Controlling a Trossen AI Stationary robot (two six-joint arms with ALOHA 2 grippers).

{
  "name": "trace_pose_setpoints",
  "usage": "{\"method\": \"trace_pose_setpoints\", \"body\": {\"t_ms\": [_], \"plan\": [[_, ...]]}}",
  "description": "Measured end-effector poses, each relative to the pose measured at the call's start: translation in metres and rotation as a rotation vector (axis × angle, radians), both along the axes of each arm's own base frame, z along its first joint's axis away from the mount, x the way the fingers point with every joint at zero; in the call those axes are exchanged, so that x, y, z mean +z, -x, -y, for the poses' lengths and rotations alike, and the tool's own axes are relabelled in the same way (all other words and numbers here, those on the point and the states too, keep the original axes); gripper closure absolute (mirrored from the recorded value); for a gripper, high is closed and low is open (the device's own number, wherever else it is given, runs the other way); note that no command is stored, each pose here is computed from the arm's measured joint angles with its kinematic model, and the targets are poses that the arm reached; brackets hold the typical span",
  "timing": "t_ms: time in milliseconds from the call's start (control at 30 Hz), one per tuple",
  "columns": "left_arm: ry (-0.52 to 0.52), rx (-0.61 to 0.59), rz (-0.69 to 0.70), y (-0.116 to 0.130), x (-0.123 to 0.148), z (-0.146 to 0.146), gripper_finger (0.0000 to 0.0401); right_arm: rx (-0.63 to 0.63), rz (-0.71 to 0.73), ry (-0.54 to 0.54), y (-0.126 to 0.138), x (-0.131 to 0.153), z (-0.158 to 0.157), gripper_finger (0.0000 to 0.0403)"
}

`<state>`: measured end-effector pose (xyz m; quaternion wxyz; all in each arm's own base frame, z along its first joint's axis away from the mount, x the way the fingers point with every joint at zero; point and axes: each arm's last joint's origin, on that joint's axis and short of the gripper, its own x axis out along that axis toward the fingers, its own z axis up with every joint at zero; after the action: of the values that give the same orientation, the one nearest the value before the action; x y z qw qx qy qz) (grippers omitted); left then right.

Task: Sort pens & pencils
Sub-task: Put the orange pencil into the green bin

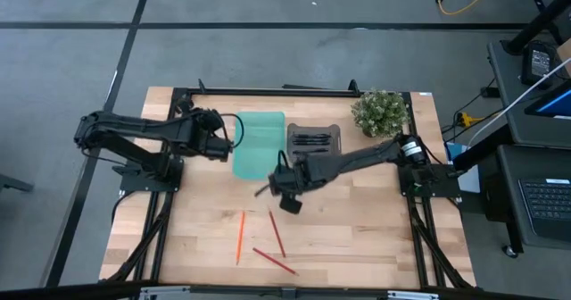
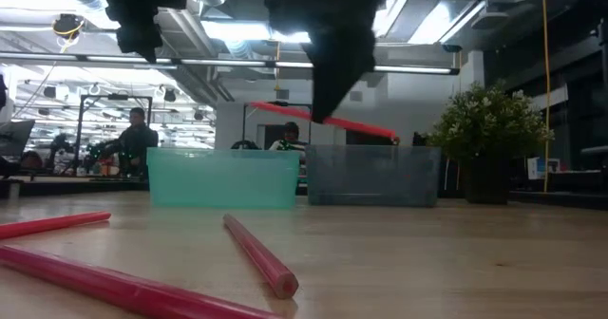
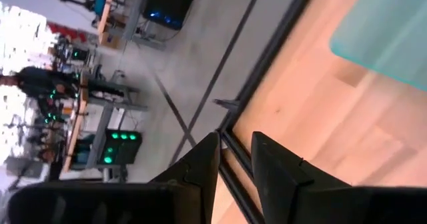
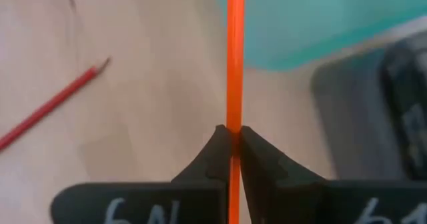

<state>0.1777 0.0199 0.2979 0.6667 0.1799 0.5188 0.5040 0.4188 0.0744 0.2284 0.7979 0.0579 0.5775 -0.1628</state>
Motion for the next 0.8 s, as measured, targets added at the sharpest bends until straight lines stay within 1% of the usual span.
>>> {"method": "trace_pose_setpoints", "body": {"t_ms": [100,300,500,600,733,800], "plan": [[-0.008,0.024,0.005,0.006,0.004,-0.007,0.0316,0.002,0.024,0.009,-0.006,0.01,0.019,0.0382],[-0.03,0.083,0.076,0.023,0.015,-0.016,0.0316,0.005,0.087,0.033,-0.019,0.031,0.057,0.0382],[-0.041,0.124,0.134,0.037,0.023,-0.021,0.0316,0.026,0.139,0.055,-0.041,0.041,0.093,0.0381],[-0.043,0.131,0.141,0.042,0.026,-0.023,0.0316,0.05,0.146,0.058,-0.056,0.038,0.107,0.0381],[-0.043,0.132,0.145,0.043,0.026,-0.023,0.0316,0.068,0.118,0.053,-0.074,0.028,0.124,0.0381],[-0.043,0.132,0.144,0.043,0.026,-0.023,0.0316,0.078,0.102,0.057,-0.079,0.016,0.13,0.0381]]}}
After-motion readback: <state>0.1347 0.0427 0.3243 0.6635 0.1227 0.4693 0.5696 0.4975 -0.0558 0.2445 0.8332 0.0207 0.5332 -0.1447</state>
